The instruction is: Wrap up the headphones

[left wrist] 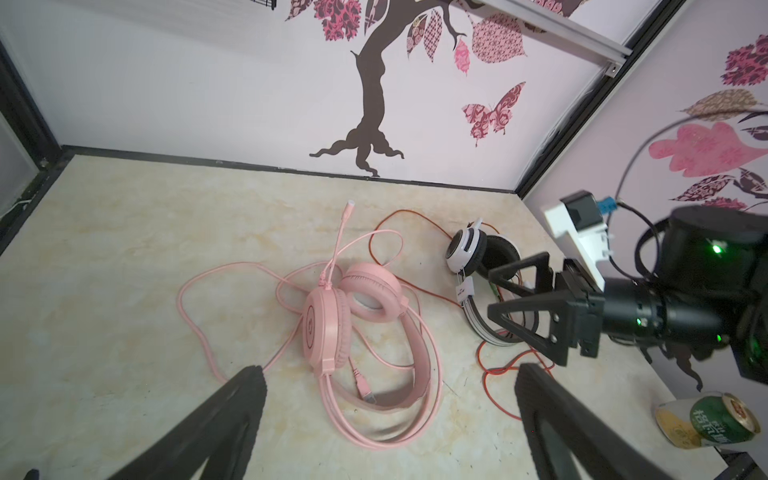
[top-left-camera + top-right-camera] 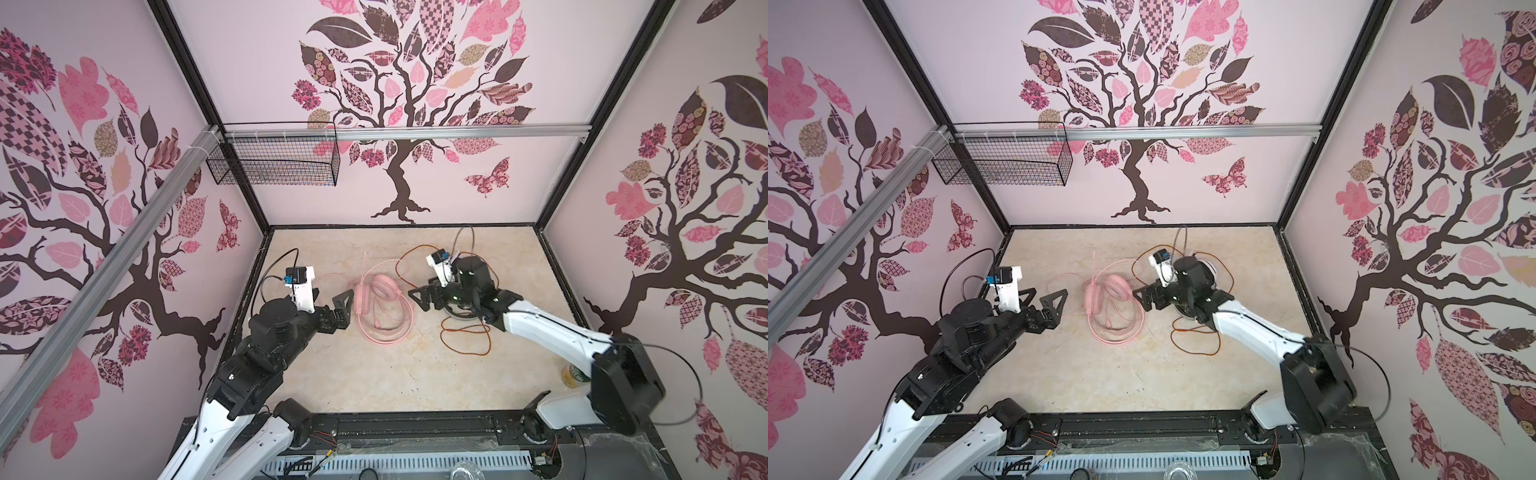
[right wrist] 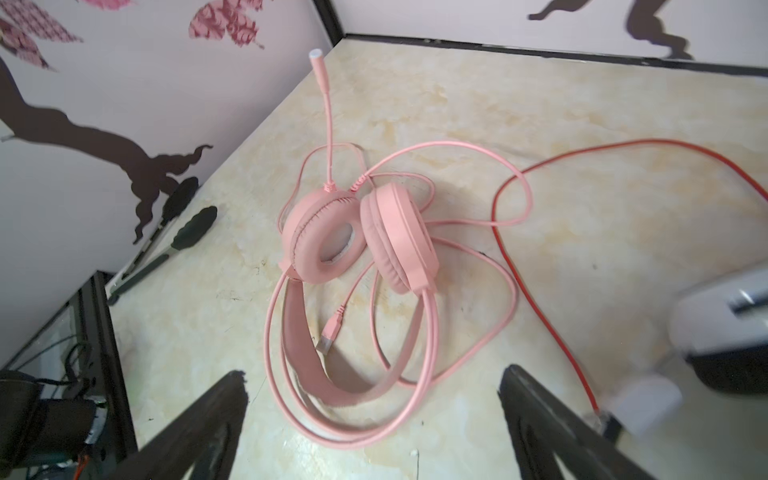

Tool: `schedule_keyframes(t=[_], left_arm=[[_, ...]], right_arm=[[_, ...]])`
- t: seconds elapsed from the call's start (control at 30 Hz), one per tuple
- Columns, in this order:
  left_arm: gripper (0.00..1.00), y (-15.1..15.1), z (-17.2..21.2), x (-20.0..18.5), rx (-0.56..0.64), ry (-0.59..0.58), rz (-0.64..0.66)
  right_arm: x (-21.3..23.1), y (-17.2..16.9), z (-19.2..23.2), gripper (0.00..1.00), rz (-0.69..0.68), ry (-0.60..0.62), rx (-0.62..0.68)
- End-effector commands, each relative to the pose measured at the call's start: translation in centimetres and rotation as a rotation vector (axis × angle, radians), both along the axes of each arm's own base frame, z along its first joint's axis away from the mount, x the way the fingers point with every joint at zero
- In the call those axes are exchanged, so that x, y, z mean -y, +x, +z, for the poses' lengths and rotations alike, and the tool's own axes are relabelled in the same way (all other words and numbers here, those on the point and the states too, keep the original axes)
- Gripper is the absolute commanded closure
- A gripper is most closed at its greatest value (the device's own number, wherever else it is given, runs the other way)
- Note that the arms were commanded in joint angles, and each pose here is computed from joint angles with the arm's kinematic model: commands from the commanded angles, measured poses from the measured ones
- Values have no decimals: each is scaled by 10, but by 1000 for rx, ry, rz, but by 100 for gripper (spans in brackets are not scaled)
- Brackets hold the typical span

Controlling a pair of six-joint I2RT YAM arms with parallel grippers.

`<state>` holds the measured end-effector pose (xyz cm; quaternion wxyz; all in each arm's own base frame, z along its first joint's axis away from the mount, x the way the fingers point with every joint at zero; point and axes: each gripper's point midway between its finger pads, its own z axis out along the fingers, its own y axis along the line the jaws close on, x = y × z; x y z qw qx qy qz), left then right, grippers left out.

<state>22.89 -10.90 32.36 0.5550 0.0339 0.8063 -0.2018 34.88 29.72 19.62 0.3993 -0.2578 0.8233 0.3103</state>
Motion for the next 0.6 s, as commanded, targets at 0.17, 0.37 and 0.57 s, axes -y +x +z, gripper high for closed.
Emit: schedule_keyframes(t=[0.17,0.37,0.57], left_arm=[[3,-7,-7,0,-8,-4,-41],[4,-10,-5,5,1,-57,-69],[4,-13,-3,5,6,-60,-77]], right_arm=[[-39,61,-66,14,108,-321,-89],[-73,69,-89,15,165,-374,-91],[-95,67,-112,16,189,-405,-111]])
